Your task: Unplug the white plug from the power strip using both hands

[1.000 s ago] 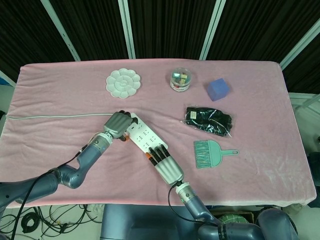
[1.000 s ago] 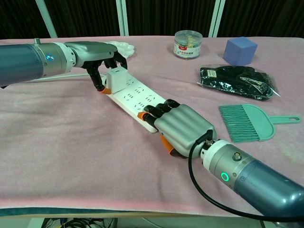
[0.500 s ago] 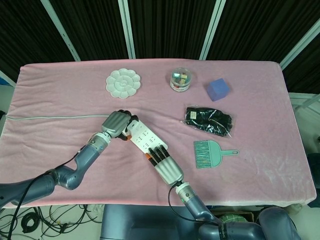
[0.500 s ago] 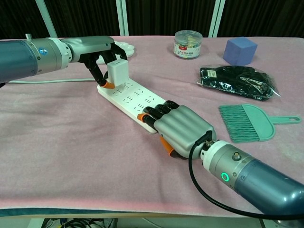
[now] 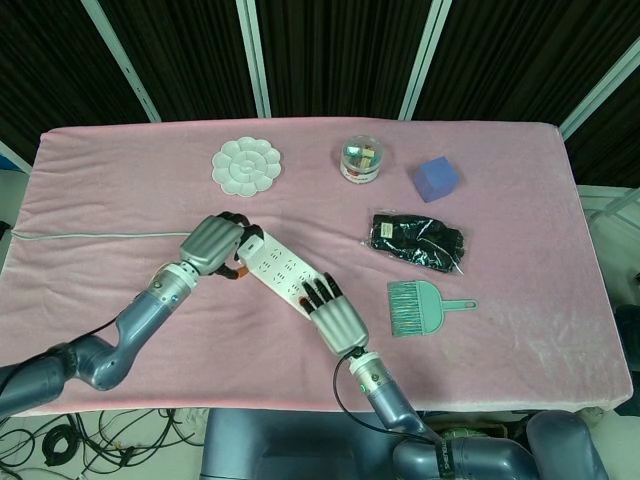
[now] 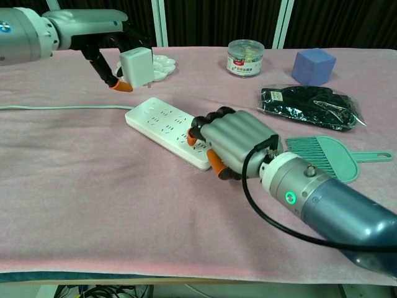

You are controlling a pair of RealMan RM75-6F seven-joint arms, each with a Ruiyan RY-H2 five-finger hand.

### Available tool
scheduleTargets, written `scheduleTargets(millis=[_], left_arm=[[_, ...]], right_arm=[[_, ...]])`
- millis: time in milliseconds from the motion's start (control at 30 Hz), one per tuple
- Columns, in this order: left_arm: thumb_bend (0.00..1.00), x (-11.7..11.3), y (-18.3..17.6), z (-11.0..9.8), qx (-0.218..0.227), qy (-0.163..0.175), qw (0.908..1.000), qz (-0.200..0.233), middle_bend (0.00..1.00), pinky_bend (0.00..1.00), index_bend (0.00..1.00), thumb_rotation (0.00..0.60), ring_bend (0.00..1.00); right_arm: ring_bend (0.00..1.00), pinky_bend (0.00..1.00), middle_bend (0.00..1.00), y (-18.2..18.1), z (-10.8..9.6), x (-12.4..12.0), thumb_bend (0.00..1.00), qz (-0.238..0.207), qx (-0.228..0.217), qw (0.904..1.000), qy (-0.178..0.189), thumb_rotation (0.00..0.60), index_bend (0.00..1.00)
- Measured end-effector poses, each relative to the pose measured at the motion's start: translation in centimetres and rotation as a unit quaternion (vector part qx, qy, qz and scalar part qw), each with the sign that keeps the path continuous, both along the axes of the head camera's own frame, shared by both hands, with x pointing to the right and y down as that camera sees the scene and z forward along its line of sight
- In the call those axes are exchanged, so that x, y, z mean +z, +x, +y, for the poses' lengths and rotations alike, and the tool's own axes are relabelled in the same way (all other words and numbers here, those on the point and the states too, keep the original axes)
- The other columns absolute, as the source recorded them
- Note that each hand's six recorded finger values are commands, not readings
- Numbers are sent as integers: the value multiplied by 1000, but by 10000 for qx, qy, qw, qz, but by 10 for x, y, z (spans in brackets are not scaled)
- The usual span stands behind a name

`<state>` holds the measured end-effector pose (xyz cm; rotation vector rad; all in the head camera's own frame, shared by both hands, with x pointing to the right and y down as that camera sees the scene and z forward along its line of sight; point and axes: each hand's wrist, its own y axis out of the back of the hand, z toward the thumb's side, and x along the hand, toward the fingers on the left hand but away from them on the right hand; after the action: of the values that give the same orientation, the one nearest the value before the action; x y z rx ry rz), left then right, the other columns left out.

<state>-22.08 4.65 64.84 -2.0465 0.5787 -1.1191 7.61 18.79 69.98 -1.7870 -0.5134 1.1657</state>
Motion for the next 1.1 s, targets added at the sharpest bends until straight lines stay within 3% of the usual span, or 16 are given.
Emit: scheduleTargets(millis=[300, 567, 733, 833, 900, 1000, 1100], left_arm=[[718, -12, -59, 34, -255, -177, 9995, 97, 655, 250, 684, 600, 236], [698, 3, -108, 66, -307, -344, 9988, -155, 620, 235, 645, 600, 222], [621, 20, -126, 79, -444, -526, 9974, -226, 522, 205, 542, 600, 158], [427, 30, -130, 84, -429, -577, 9969, -318, 425, 162, 451, 600, 88], [229, 35, -130, 87, -375, -559, 9969, -402, 304, 80, 348, 600, 20], [84, 46, -128, 94, -344, -640, 9960, -514, 154, 2, 255, 600, 0], [21, 48, -127, 97, -371, -816, 9945, -545, 102, 0, 228, 600, 0]], right_arm=[[130, 84, 130, 51, -49, -33, 703, 109, 561, 9974, 448, 600, 278], [130, 84, 126, 111, -75, -59, 640, 344, 972, 9920, 727, 600, 267], [129, 84, 121, 154, -81, -74, 619, 555, 1175, 9879, 848, 600, 253], [128, 84, 115, 181, -82, -82, 568, 695, 1278, 9855, 876, 600, 236], [114, 79, 98, 196, -81, -87, 470, 756, 1342, 9841, 880, 600, 208], [67, 74, 61, 221, -77, -95, 335, 864, 1406, 9821, 904, 600, 155], [38, 74, 39, 240, -73, -101, 273, 974, 1439, 9806, 907, 600, 128]])
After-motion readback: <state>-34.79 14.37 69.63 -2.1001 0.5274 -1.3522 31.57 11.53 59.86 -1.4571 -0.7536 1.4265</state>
